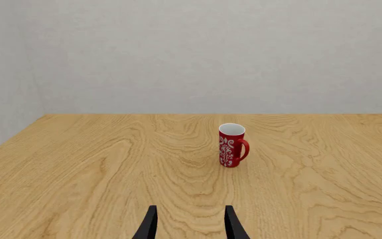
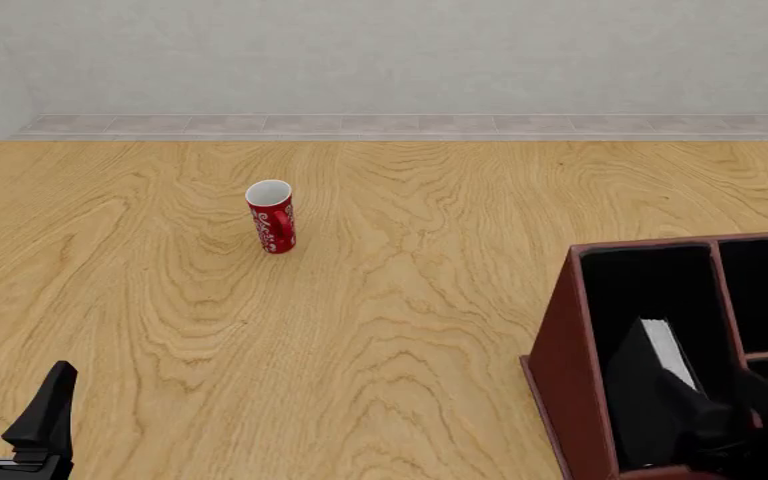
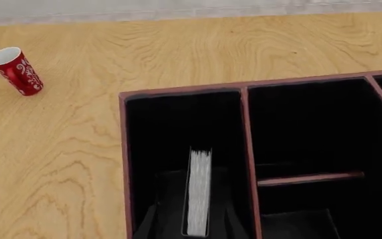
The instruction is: Pick up the book and place it in the left compartment of the caddy.
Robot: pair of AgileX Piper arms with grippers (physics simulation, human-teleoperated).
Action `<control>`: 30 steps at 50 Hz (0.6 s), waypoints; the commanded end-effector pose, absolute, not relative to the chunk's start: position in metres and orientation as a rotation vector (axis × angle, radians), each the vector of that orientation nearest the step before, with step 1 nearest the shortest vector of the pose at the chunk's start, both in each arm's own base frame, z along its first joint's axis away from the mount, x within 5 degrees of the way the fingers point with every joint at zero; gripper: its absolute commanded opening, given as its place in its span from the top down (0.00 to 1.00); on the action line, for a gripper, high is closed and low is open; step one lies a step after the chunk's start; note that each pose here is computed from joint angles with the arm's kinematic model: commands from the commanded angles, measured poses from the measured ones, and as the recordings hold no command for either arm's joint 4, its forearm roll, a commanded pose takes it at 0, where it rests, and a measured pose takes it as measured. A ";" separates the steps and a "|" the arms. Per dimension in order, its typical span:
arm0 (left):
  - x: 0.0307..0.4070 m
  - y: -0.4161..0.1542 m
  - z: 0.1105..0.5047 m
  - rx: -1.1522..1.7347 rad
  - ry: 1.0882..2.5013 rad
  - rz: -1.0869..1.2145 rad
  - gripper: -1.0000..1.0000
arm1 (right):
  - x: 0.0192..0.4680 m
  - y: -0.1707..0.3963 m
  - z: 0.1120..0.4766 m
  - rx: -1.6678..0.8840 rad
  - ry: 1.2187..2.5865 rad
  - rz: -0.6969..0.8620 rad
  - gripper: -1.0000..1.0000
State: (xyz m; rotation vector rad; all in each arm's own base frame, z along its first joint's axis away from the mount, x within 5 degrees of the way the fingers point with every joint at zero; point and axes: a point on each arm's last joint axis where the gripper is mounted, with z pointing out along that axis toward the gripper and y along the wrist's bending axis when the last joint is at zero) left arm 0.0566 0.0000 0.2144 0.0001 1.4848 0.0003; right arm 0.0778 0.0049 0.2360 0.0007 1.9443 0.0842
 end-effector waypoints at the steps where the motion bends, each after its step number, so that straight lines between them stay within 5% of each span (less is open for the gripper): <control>1: 0.057 0.000 0.214 0.000 1.485 0.000 0.00 | 0.075 0.006 0.255 -0.019 1.912 0.089 0.00; 30: 0.057 0.000 0.214 0.000 1.485 0.000 0.00 | 0.059 0.005 0.298 -0.053 1.843 0.085 0.00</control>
